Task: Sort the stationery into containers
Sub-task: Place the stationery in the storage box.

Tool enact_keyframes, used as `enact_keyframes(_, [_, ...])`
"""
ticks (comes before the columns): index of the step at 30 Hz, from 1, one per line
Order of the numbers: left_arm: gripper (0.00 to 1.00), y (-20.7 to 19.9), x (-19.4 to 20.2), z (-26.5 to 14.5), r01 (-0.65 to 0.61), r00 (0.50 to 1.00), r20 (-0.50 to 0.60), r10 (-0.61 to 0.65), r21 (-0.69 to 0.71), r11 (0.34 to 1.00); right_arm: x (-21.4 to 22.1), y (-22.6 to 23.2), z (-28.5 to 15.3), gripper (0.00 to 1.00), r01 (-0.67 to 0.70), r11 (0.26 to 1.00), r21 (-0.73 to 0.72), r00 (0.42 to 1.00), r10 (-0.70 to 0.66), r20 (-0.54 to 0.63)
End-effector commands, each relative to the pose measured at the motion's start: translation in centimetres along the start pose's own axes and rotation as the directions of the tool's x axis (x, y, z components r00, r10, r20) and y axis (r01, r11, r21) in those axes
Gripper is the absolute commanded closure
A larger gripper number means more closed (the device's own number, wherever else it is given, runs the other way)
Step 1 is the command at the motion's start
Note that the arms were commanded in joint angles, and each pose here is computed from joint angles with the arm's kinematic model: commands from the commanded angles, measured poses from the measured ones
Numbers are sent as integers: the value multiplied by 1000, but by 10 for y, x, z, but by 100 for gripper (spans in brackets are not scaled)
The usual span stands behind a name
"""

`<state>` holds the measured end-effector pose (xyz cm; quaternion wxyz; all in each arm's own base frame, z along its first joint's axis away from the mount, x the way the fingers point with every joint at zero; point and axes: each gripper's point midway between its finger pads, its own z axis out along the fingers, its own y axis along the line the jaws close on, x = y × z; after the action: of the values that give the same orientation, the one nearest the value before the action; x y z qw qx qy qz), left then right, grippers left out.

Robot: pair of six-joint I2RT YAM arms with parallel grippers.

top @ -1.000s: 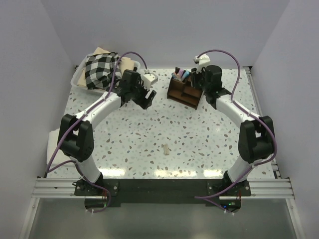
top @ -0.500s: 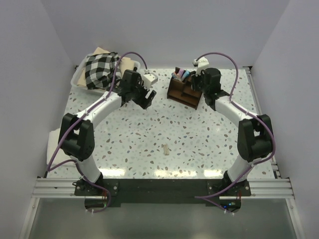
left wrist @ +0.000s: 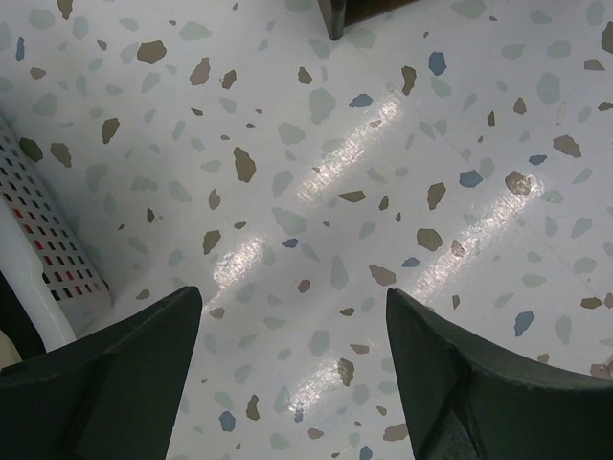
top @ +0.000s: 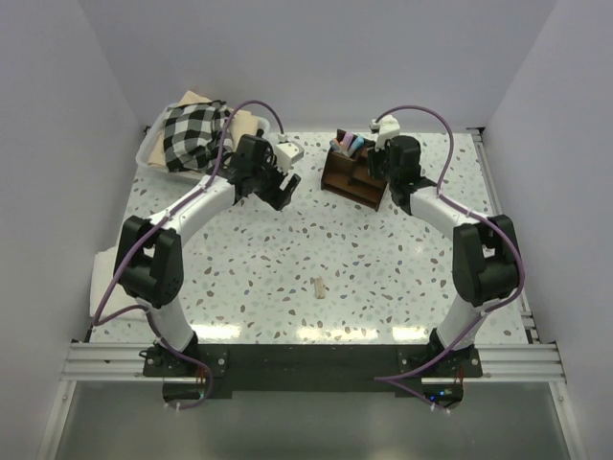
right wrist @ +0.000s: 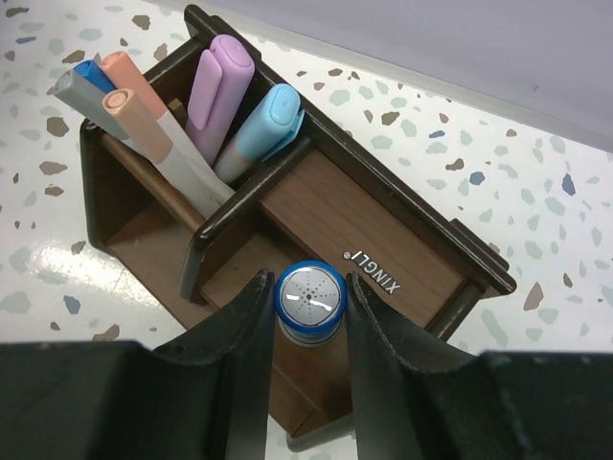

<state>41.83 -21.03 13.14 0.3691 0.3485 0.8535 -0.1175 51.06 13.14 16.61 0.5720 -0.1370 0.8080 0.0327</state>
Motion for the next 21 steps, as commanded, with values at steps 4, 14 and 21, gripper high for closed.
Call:
enact_keyframes(4, [17,9,-20,-5,-47,998,39,48,-40,998,-21,-4,2,67,-40,999,32,998,38,55])
enact_keyframes(14, [11,22,-14,-20,-14,1000,13,16,-139,990,-32,-2,-11,46,-67,998,19,997,66,30])
enact_keyframes(21, [0,16,-6,-32,47,999,14,-46,-149,988,-50,-9,-32,43,-65,997,43,997,63,52])
